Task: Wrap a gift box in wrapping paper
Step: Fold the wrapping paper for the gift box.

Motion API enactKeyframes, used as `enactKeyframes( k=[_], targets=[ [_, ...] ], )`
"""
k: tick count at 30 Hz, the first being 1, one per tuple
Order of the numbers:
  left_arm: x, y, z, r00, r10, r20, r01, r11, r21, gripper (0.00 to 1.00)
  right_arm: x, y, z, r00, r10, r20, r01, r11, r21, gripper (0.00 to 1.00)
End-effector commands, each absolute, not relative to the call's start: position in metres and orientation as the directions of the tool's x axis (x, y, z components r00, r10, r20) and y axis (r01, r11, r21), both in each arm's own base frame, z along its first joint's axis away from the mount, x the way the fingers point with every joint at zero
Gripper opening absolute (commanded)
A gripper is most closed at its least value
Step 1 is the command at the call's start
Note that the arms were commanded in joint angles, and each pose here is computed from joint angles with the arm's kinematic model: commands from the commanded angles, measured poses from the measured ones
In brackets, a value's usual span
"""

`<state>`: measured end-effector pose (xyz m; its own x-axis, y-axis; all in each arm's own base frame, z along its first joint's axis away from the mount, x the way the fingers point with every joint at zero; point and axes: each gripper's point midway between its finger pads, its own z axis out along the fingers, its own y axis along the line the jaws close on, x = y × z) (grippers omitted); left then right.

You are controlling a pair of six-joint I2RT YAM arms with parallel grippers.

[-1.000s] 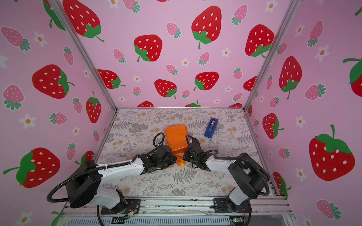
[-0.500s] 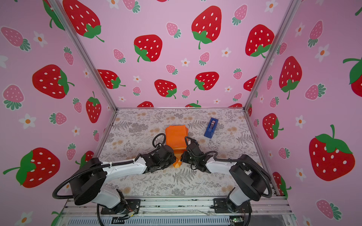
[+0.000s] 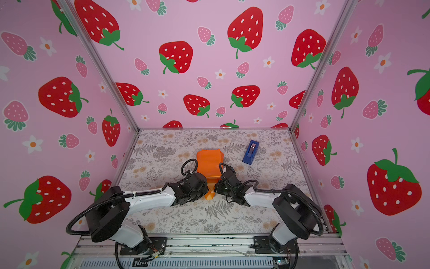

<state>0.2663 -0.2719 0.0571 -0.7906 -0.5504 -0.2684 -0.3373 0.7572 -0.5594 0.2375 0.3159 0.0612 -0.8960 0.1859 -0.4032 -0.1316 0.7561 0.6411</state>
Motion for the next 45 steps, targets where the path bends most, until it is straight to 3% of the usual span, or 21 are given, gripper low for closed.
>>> enactKeyframes(
  k=[1,7,24,34,41,45],
  targets=[
    [0.274,-0.272,0.057,-0.775,-0.566,-0.283,-0.349,0.755,-0.555,0.21,0.236,0.318,0.067,-0.893,0.203,-0.401,-0.129,0.739,0.661,0.01],
    [0.272,-0.271,0.057,-0.778,-0.564,-0.276,-0.350,0.754,-0.555,0.01,0.236,0.319,0.066,-0.895,0.205,-0.397,-0.124,0.740,0.661,0.01],
    [0.246,-0.249,0.058,-0.788,-0.571,-0.232,-0.380,0.746,-0.547,0.00,0.265,0.329,0.064,-0.844,0.385,-0.373,-0.002,0.694,0.720,0.01],
    [0.244,-0.249,0.051,-0.794,-0.568,-0.215,-0.385,0.744,-0.546,0.00,0.266,0.332,0.091,-0.805,0.478,-0.352,0.019,0.613,0.790,0.02],
    [0.244,-0.251,0.049,-0.795,-0.569,-0.209,-0.385,0.741,-0.550,0.00,0.256,0.337,0.091,-0.830,0.471,-0.299,0.029,0.571,0.820,0.10],
    [0.244,-0.250,0.048,-0.796,-0.569,-0.206,-0.389,0.741,-0.547,0.00,0.248,0.333,0.088,-0.849,0.425,-0.315,0.003,0.600,0.800,0.30]
  ],
)
